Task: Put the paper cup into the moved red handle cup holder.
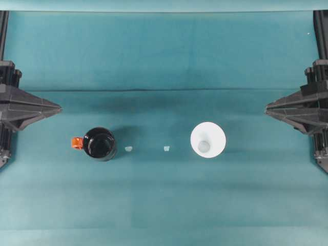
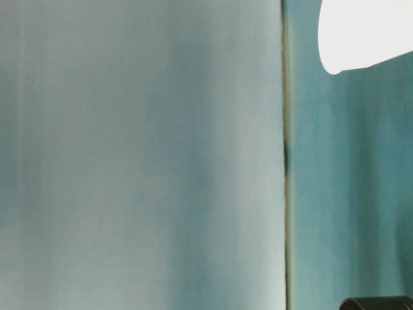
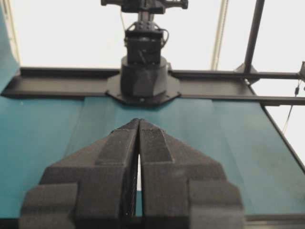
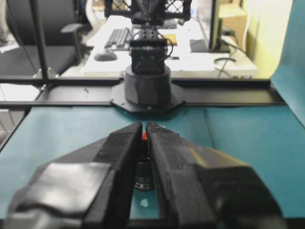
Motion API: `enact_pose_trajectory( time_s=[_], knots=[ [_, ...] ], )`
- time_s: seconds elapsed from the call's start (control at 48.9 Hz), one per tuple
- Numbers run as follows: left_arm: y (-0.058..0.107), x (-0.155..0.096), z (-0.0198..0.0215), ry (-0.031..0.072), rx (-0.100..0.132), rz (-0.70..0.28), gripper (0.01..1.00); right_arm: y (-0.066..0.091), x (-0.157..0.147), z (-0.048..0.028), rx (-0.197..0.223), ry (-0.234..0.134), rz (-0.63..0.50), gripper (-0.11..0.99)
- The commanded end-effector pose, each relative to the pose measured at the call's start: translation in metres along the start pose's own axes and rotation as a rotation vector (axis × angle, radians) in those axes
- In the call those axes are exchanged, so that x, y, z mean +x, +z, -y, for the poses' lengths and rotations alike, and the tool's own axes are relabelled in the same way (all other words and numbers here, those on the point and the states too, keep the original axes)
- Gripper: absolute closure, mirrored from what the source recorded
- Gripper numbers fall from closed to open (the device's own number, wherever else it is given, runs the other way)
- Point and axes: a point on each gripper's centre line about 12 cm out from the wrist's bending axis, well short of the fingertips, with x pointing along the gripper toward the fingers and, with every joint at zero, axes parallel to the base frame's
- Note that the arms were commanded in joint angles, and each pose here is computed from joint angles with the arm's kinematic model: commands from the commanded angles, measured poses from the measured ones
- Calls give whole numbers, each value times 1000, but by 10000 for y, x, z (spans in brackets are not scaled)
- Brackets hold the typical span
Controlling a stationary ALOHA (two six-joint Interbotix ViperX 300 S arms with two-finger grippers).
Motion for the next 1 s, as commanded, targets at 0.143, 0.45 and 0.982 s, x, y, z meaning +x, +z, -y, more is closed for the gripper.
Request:
enact_pose_trajectory(
  time_s=[0.143, 0.45, 0.982],
  knots=[
    [-11, 155, 20, -1, -92, -194, 982, -115, 57, 15, 108, -18, -81, 966],
    [-328, 209, 58, 12, -96, -663, 982, -272, 89, 5, 153, -22, -206, 987],
    [-917, 398, 115, 25, -71, -1146, 982, -346, 98, 13, 156, -30, -257, 987]
  ],
)
